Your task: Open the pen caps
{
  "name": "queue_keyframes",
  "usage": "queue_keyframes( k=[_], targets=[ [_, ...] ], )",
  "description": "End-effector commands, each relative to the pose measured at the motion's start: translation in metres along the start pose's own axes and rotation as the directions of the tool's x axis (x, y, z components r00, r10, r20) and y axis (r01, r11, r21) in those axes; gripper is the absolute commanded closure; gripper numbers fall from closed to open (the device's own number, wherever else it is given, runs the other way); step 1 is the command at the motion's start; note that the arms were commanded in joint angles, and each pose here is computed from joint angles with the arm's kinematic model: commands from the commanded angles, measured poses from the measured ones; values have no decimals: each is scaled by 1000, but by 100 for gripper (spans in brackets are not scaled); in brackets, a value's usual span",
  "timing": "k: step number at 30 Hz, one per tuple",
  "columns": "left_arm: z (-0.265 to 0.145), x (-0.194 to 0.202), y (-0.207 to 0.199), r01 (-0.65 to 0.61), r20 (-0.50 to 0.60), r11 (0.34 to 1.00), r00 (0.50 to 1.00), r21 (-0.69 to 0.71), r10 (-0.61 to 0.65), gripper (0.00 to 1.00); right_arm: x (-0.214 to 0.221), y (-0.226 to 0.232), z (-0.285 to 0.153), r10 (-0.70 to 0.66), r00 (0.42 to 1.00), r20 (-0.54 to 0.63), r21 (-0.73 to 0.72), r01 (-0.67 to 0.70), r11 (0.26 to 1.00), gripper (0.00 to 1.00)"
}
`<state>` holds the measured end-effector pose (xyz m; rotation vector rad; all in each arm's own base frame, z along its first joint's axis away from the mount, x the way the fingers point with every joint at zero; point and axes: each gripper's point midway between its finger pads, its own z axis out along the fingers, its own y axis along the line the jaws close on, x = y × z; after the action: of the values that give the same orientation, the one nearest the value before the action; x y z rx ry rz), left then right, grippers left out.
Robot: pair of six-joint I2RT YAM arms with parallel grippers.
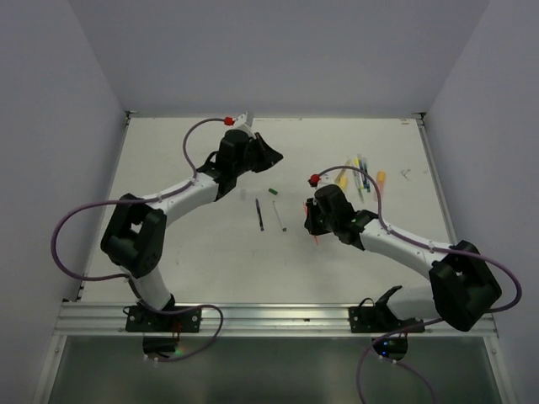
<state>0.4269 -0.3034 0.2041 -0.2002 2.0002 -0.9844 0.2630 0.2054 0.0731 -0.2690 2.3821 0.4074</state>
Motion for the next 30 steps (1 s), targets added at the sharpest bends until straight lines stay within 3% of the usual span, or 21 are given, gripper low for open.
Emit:
queue_keyframes(
  k=[1,11,30],
  targets=[
    [13,20,-17,-4,-83,999,997,36,7,100,-24,-3,4,26,999,32,54,-28,998,100],
    [69,73,33,-8,-216,993,976,-115,-17,97,-10,0,29,45,997,-61,55,-42,998,100],
    [84,125,84,-30,-298,968,953,-249,-47,90,-14,13,67,68,996,-61,16,-67,998,99]
  ],
)
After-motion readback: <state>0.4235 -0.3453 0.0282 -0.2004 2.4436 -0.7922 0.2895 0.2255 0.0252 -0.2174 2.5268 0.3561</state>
